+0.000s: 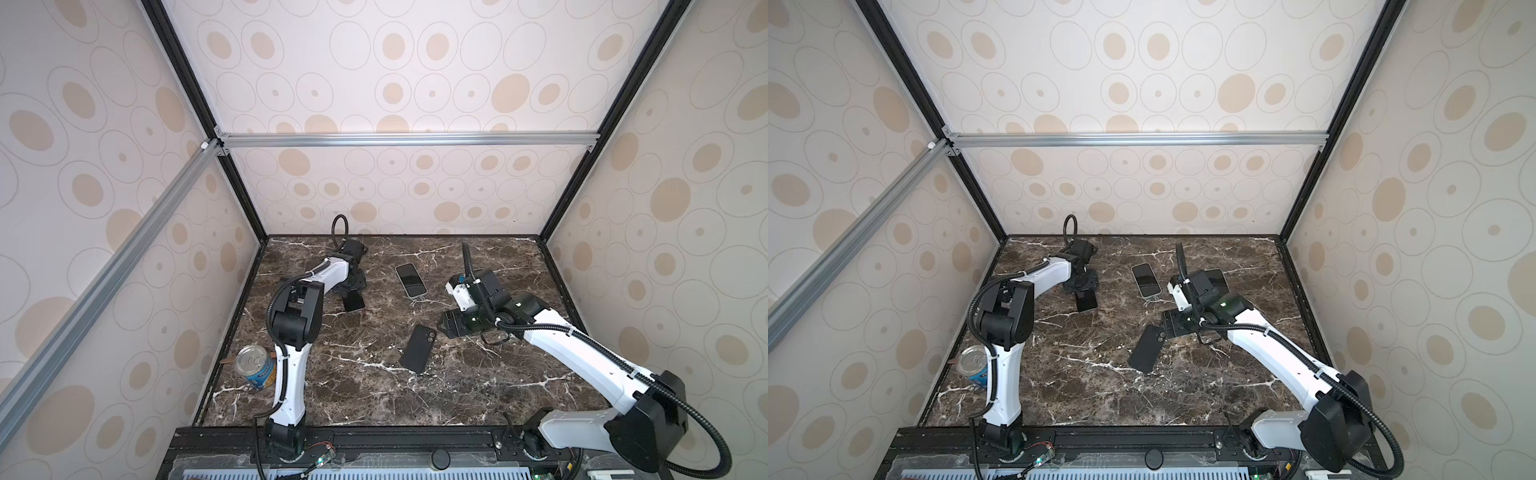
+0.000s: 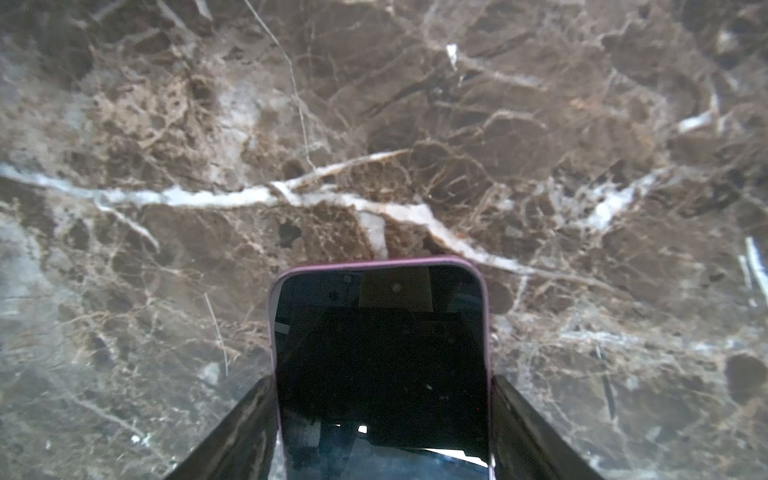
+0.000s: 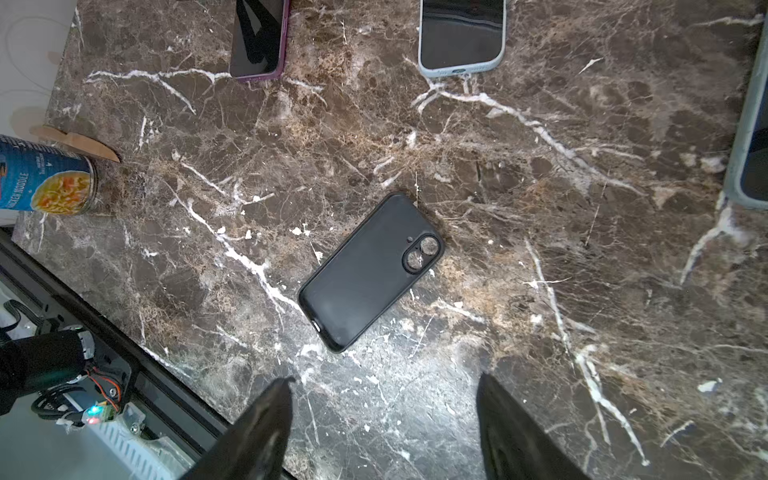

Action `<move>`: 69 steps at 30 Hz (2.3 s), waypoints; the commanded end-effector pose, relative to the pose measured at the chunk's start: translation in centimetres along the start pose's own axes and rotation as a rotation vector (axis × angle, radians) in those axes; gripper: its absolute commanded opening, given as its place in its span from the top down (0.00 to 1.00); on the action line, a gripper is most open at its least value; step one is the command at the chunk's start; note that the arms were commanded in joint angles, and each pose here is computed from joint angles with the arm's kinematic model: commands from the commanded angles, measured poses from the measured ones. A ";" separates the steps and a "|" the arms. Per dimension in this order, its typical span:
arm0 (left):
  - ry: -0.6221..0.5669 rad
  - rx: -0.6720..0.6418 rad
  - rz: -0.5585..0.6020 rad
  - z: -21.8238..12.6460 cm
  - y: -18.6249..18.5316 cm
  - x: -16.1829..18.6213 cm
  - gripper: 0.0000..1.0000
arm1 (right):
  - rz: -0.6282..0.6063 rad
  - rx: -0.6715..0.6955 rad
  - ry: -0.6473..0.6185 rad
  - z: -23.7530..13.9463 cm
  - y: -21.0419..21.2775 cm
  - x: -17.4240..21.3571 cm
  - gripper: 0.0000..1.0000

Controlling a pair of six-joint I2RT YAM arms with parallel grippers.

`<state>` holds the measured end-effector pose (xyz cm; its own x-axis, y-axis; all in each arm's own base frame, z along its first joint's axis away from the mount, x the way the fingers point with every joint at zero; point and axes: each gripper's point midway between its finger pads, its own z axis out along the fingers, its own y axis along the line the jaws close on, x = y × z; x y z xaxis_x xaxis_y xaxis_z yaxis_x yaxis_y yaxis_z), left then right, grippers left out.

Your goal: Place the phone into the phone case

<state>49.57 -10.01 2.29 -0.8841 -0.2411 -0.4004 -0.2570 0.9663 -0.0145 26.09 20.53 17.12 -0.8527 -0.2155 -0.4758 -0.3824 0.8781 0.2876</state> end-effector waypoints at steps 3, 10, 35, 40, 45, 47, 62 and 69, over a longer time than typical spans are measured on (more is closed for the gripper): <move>0.096 -0.077 0.002 2.5 2.0 2.5 0.21 | -0.010 0.003 0.016 -0.2 0.1 0.5 0.28; 0.117 -0.076 0.007 3.2 2.0 3.3 0.19 | -0.010 0.012 0.019 -0.3 -0.1 0.7 0.28; -0.023 0.145 -0.198 -2.6 1.9 5.4 0.38 | -0.033 -0.012 -0.010 0.6 2.5 -2.5 0.32; -0.057 0.189 -0.235 -4.0 1.9 5.3 0.39 | -0.013 -0.069 -0.047 2.8 3.8 -3.8 0.33; -0.056 0.225 -0.247 -4.8 1.6 5.6 0.39 | 0.008 -0.130 -0.105 4.5 5.3 -5.3 0.34; -0.053 0.243 -0.255 -5.1 1.4 5.7 0.39 | 0.002 -0.152 -0.127 5.1 6.0 -5.8 0.34; -0.050 0.296 -0.276 -6.6 0.9 5.9 0.41 | -0.067 -0.290 -0.297 10.9 11.4 -7.8 0.34; -0.044 0.302 -0.280 -6.4 0.8 6.1 0.41 | -0.031 -0.321 -0.294 13.9 12.3 -7.3 0.34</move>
<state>40.79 -11.18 4.01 -0.8047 -0.4751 -0.3560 -0.3544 0.8655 -0.3540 32.20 37.91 12.02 -0.7299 -0.1179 -0.6734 -0.5392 0.7048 0.4611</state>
